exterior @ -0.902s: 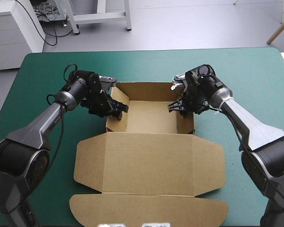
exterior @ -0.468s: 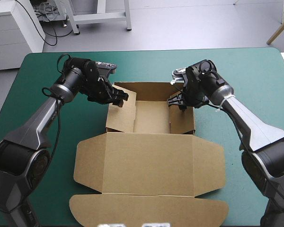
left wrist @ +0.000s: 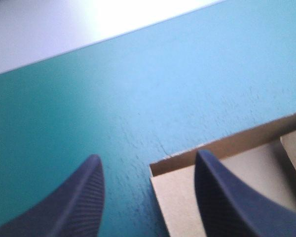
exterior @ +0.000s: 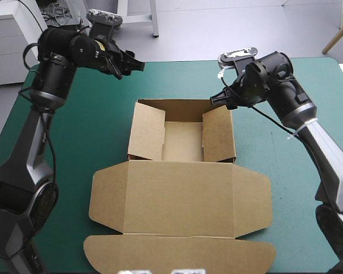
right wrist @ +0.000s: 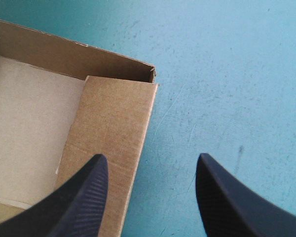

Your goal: Fold the box

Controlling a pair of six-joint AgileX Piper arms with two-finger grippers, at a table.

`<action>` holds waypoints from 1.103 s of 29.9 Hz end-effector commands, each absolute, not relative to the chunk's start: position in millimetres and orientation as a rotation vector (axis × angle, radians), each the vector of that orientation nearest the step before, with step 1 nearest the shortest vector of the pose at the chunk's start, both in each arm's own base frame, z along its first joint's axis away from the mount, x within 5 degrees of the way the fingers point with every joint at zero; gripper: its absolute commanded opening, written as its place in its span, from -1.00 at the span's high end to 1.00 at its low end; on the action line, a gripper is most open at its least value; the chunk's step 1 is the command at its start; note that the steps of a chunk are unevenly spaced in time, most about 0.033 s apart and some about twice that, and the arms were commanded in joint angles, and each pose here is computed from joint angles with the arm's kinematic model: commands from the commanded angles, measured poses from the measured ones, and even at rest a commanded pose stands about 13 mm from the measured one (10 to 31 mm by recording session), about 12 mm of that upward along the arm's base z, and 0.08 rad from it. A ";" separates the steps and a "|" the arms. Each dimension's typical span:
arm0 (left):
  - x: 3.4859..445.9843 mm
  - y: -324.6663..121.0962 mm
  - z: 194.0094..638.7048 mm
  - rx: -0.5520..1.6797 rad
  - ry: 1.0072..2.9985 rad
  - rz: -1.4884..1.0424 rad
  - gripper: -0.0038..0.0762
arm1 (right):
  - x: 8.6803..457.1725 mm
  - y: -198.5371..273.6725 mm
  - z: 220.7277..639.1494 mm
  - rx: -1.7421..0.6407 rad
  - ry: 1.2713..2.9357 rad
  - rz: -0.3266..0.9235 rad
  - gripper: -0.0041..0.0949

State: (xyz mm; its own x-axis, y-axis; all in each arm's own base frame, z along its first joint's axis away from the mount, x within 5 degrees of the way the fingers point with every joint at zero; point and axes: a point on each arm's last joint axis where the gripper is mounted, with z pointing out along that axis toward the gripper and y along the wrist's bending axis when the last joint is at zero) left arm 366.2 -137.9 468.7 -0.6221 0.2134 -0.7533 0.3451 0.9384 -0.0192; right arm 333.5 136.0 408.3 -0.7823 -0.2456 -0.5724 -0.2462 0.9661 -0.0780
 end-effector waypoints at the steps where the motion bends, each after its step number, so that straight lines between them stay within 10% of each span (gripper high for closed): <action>1: 320.4 -114.6 519.9 0.374 2.144 -0.131 0.51 | 318.3 125.6 441.5 -0.296 2.383 0.021 -0.06; 3: 306.6 -109.0 524.8 0.424 2.130 -0.098 0.93 | 318.6 125.5 439.4 -0.242 2.398 0.044 -0.06; 33: 106.5 -31.9 324.6 0.610 2.393 0.022 0.93 | 369.3 157.7 311.3 -0.273 2.777 0.034 -0.06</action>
State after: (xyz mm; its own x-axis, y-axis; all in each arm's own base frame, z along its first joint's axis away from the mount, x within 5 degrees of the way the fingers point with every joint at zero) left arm 114.9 -34.3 333.8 -0.7081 0.4429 -0.5499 0.4257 0.8891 0.1680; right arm 372.2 162.1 287.1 -0.9431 -0.1977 -0.2674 -0.1989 0.9798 -0.0226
